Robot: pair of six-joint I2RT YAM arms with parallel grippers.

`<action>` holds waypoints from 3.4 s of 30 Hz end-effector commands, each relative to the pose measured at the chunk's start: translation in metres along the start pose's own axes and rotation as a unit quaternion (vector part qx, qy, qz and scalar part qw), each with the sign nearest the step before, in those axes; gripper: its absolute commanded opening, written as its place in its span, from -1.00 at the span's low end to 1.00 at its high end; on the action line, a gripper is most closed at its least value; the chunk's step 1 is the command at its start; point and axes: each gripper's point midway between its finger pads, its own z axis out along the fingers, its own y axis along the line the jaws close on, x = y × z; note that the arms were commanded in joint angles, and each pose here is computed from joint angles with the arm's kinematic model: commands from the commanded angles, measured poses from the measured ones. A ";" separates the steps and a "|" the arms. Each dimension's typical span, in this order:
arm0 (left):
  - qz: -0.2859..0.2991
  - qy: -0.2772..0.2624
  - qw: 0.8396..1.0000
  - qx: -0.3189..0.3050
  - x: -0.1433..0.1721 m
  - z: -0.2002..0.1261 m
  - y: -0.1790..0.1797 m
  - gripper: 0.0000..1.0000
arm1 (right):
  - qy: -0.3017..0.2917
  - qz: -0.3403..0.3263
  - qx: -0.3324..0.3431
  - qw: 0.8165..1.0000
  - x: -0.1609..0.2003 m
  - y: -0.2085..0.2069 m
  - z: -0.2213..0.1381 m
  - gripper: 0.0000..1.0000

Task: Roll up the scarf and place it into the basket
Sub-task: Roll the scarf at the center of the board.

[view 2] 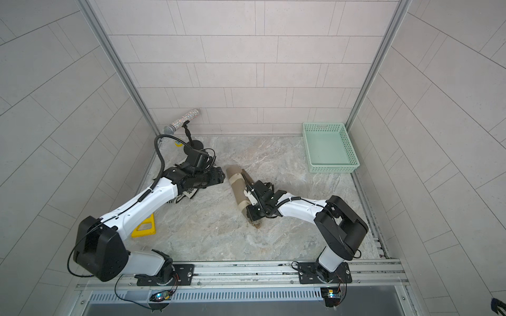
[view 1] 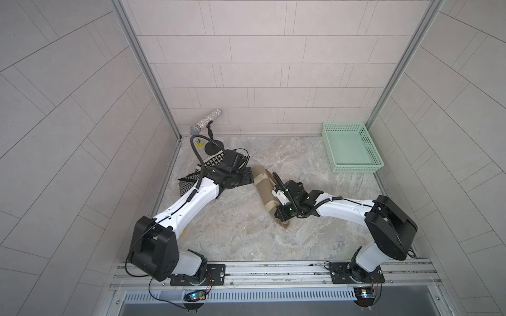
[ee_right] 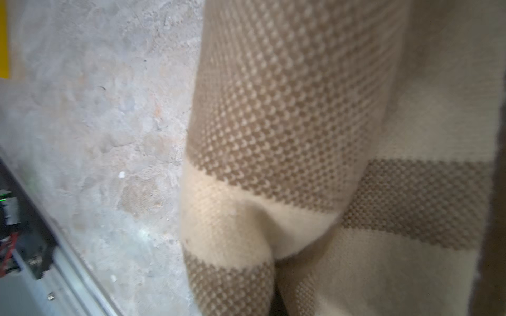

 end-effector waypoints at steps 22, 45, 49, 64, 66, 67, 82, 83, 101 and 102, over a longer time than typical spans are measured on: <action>0.067 0.088 0.992 0.056 0.026 0.107 -0.061 -0.55 | 0.093 0.199 -0.131 0.967 0.028 -0.029 -0.002 -0.54; 0.036 0.135 0.990 0.017 0.040 0.152 -0.050 -0.63 | -0.030 0.026 0.072 0.997 -0.030 -0.043 -0.100 1.00; 0.036 0.139 0.990 0.015 0.041 0.152 -0.049 -0.63 | 0.017 0.025 0.069 0.997 -0.030 -0.047 -0.080 1.00; 0.038 0.151 0.988 0.019 0.045 0.153 -0.051 -0.63 | 0.092 0.039 0.051 0.994 -0.035 -0.090 -0.021 0.94; 0.039 0.152 0.987 0.020 0.044 0.153 -0.052 -0.63 | 0.097 0.045 0.040 0.993 -0.032 -0.091 -0.012 0.86; 0.038 0.153 0.987 0.020 0.044 0.153 -0.052 -0.63 | 0.099 0.046 0.034 0.993 -0.031 -0.091 -0.008 0.81; 0.015 0.104 0.993 0.053 -0.006 0.085 -0.046 -0.40 | 0.025 0.109 -0.158 0.981 -0.065 -0.016 -0.037 -1.00; 0.015 0.098 0.994 0.054 -0.010 0.076 -0.044 -0.36 | 0.016 0.111 -0.169 0.979 -0.071 -0.009 -0.044 -1.00; -0.086 0.076 0.982 0.151 0.003 0.043 -0.042 0.19 | -0.034 0.170 -0.193 0.966 -0.092 0.001 -0.074 -1.00; -0.091 0.075 0.982 0.149 0.006 0.044 -0.040 0.19 | -0.033 0.172 -0.185 0.967 -0.092 -0.003 -0.068 -1.00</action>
